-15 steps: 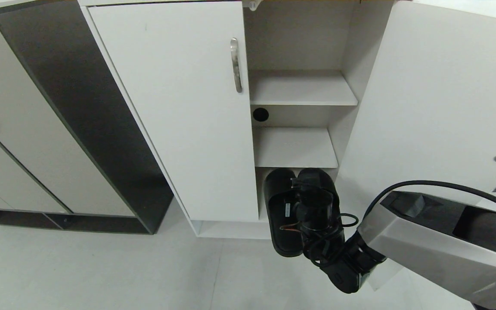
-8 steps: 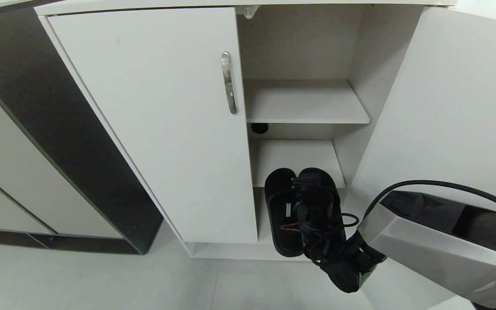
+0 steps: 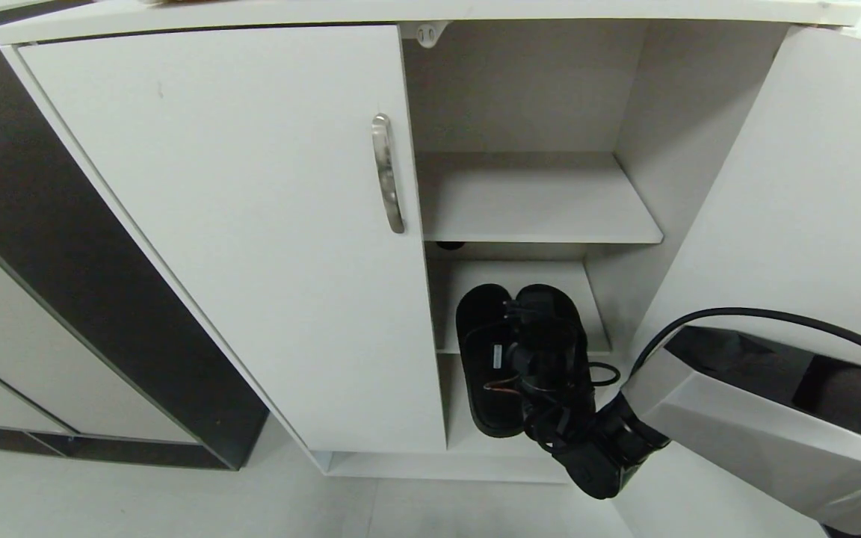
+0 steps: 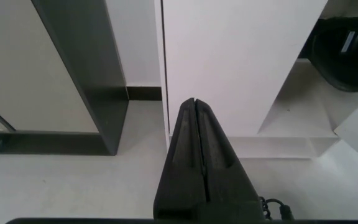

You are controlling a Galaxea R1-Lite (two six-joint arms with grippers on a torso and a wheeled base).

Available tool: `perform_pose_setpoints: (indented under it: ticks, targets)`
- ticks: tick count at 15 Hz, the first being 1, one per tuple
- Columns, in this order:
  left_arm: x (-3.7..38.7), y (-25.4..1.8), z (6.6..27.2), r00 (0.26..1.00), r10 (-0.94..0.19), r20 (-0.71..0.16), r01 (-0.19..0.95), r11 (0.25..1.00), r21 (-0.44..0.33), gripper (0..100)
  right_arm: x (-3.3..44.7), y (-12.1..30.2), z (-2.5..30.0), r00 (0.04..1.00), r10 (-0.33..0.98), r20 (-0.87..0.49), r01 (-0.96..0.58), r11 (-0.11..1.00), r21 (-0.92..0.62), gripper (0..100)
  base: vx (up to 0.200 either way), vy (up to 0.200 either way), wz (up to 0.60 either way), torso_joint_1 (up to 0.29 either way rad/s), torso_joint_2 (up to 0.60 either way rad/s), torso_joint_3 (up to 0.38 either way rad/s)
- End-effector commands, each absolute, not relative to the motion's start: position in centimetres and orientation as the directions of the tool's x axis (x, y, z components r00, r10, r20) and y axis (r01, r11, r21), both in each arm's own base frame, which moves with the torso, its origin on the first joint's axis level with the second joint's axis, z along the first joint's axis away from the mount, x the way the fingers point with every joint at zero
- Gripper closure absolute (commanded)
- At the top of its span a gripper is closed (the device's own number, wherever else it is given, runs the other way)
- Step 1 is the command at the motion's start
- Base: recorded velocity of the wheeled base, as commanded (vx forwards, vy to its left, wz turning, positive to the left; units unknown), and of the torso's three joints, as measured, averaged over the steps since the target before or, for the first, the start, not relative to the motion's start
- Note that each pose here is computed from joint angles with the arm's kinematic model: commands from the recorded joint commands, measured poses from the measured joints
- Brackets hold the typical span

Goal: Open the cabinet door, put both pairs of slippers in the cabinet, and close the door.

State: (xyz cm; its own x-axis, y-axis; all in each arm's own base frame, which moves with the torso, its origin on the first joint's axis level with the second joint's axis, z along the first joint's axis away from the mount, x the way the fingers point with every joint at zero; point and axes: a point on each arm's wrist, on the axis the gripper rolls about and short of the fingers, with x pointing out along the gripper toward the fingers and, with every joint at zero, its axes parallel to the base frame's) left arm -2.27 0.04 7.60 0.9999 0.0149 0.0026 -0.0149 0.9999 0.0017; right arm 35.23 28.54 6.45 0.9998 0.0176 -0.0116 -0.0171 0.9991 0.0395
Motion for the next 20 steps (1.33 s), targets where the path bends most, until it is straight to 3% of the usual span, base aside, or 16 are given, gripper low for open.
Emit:
perform_pose_setpoints:
  ticks: [1,8,13,20]
  targets:
    - [-2.3,0.0,7.6,1.000,0.015,0.002,-0.015,1.000,0.002,100,36.6,28.0,6.5,1.000,-0.008,-0.009,0.008,0.999,0.043,100,0.000,0.000,0.00,0.000,0.00,0.000]
    - [-2.3,0.0,7.6,1.000,0.017,0.003,-0.017,1.000,0.000,100,43.0,26.8,5.9,0.996,-0.076,-0.051,0.077,0.997,0.017,100,0.000,0.000,0.00,0.000,0.00,0.000]
    - [-2.3,0.0,7.6,1.000,0.015,0.002,-0.015,1.000,0.000,100,46.5,27.4,7.7,0.994,-0.101,-0.034,0.102,0.994,0.030,100,0.000,0.000,0.00,0.000,0.00,0.000]
    - [-2.3,0.0,7.6,1.000,0.015,0.003,-0.015,1.000,0.001,100,48.0,26.9,6.7,0.992,-0.100,-0.076,0.100,0.995,0.003,100,0.000,0.000,0.00,0.000,0.00,0.000]
